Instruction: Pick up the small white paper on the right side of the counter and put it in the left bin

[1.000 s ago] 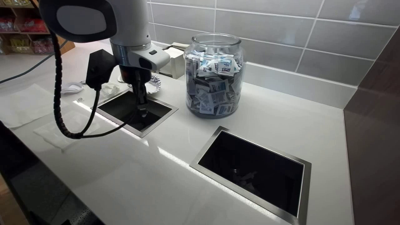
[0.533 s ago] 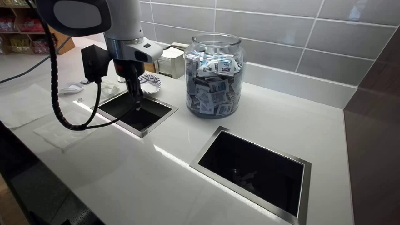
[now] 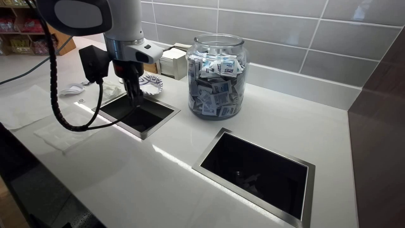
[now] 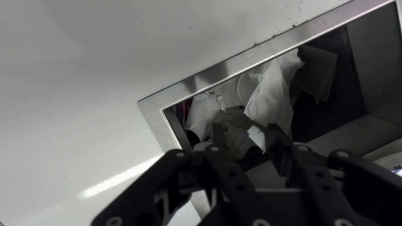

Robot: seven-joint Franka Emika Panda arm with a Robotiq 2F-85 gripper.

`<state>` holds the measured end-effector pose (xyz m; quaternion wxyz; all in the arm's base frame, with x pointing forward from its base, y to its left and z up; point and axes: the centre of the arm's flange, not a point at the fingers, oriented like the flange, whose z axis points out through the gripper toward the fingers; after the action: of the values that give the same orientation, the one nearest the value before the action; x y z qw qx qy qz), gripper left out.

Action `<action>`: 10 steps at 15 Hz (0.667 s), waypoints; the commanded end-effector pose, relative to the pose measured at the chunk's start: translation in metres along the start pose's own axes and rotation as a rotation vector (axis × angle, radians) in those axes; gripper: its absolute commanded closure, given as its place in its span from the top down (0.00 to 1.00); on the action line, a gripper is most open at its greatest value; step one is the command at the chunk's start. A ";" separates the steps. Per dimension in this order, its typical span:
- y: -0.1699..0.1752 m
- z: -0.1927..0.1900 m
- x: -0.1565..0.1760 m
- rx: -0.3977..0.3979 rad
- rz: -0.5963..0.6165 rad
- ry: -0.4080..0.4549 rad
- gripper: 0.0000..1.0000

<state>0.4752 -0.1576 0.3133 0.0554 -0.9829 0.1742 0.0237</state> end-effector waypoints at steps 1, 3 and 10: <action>-0.002 -0.002 -0.009 0.017 -0.018 -0.018 0.71; -0.002 -0.002 -0.009 0.015 -0.023 -0.018 0.87; -0.003 -0.002 -0.010 0.012 -0.030 -0.022 1.00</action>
<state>0.4756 -0.1559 0.3132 0.0556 -0.9843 0.1657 0.0239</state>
